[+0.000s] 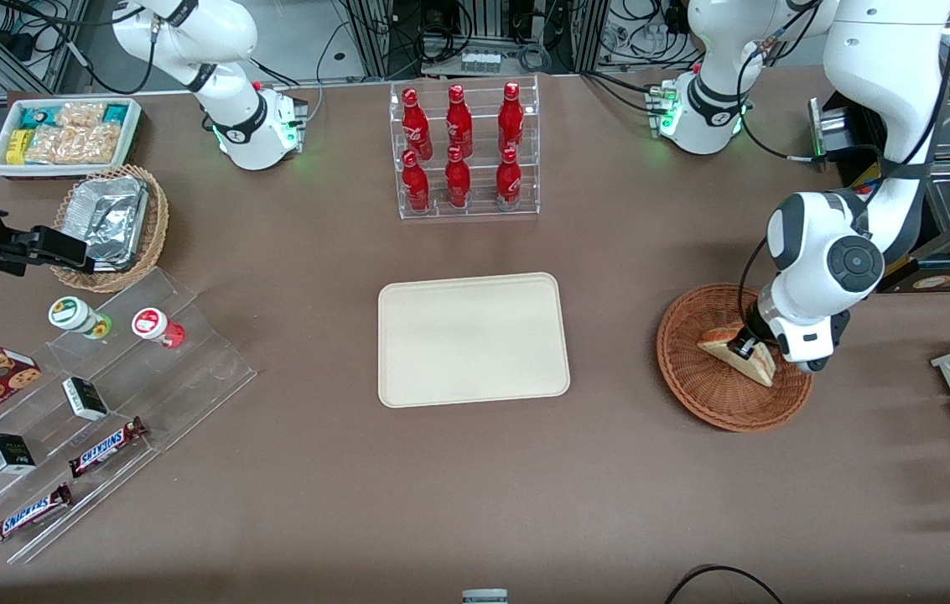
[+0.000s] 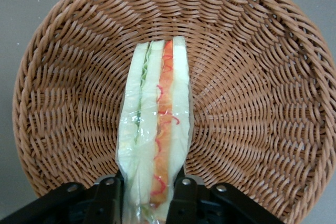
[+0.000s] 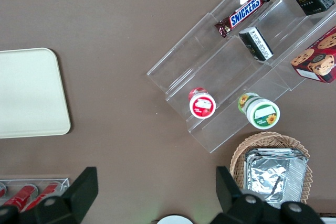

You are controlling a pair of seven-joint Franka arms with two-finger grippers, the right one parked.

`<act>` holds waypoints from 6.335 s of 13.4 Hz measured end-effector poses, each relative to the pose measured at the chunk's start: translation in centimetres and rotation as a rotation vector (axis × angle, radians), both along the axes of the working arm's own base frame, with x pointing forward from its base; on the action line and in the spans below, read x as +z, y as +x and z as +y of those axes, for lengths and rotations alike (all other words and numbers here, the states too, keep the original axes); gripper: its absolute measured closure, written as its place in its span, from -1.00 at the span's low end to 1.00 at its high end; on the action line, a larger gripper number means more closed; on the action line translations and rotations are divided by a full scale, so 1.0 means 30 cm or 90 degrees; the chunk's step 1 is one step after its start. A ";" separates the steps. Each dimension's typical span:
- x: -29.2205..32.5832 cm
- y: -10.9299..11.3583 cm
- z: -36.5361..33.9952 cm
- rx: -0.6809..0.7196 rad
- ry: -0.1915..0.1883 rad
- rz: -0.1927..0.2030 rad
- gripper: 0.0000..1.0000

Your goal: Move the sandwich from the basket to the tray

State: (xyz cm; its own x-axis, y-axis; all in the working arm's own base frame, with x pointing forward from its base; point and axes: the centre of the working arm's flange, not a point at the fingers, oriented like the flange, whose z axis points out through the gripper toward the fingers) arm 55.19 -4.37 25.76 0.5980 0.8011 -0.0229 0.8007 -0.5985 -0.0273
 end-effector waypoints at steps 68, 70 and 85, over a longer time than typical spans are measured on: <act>0.300 -0.131 -1.577 -0.525 -0.026 0.050 -1.00; 0.430 -0.145 -1.561 -0.524 -0.020 0.042 -1.00; 0.753 0.166 -0.862 -0.724 0.000 0.077 -1.00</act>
State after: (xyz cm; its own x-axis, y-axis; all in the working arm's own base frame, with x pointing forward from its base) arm 60.16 -30.22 48.35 0.9708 -0.2025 -0.1290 -0.2123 -0.9749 -0.0671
